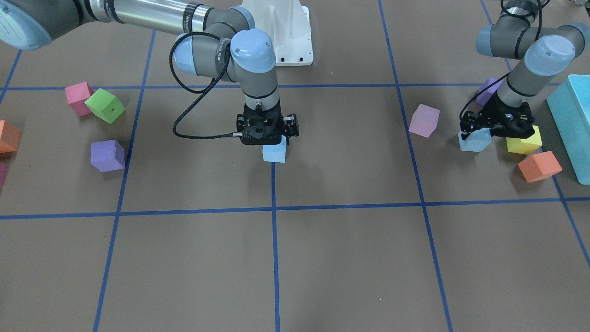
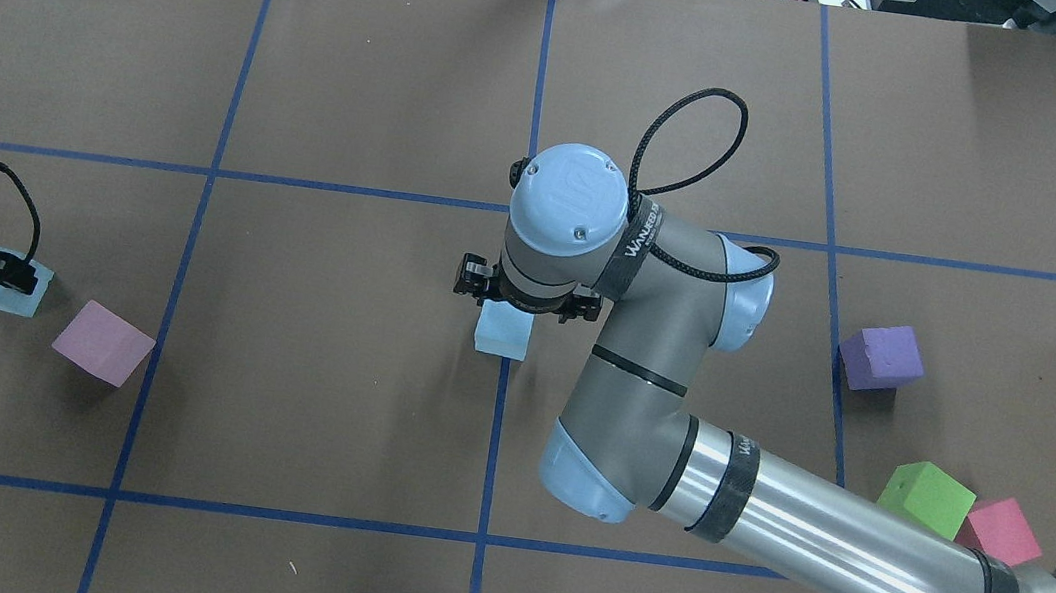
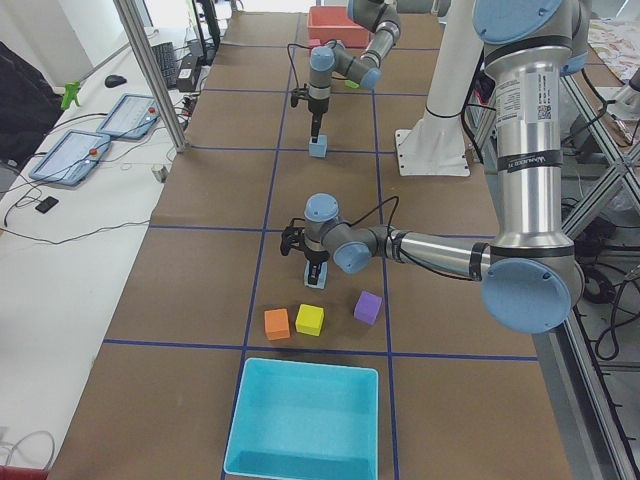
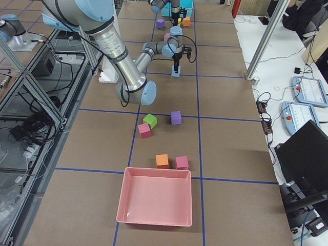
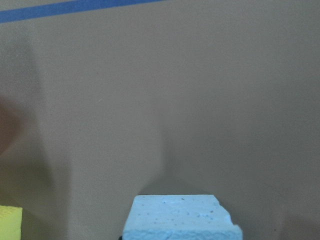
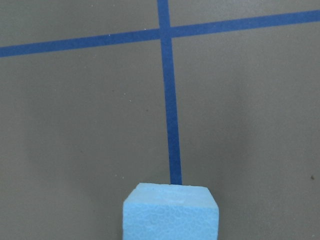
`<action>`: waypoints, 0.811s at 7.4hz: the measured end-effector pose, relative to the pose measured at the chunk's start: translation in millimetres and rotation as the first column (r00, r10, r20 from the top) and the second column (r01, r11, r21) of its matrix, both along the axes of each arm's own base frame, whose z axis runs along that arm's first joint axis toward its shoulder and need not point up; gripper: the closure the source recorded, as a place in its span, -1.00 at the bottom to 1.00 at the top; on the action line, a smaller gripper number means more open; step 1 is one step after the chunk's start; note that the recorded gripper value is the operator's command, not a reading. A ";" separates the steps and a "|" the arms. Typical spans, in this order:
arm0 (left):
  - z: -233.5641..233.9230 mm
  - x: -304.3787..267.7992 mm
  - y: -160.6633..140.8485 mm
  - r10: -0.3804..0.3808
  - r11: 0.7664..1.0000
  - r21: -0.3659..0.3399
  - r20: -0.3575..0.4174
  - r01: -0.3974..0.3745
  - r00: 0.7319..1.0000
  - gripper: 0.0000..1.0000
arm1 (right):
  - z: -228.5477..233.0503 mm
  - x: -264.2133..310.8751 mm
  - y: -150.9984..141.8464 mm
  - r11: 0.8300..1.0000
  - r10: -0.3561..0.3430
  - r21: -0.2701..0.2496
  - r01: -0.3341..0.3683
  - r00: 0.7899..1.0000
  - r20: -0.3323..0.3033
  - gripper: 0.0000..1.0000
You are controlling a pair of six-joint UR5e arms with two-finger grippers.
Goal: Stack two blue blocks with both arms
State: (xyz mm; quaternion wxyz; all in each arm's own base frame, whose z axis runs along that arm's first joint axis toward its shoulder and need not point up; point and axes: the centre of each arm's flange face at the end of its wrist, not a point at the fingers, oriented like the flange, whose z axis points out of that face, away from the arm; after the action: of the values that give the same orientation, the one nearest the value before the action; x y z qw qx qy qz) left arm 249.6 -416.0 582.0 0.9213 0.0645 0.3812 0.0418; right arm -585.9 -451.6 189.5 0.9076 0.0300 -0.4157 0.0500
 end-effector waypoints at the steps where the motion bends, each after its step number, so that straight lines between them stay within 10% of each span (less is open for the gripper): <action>1: -0.1 0.1 -0.1 0.000 1.000 0.000 0.000 0.000 1.000 -0.27 | 7.6 25.4 -21.7 1.000 -0.010 0.000 0.010 1.000 0.006 -1.00; 6: -18.4 10.6 -0.5 0.060 0.997 -0.037 -0.078 -0.063 0.995 -0.24 | 130.3 242.8 -123.7 0.995 -0.086 0.049 0.086 0.996 -0.006 -1.00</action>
State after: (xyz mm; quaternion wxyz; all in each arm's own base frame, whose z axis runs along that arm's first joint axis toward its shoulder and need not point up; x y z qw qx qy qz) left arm 260.2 -416.5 563.6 0.9054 0.0364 0.4187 0.0602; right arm -343.1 -575.3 319.8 0.9088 0.0348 -0.4158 0.0006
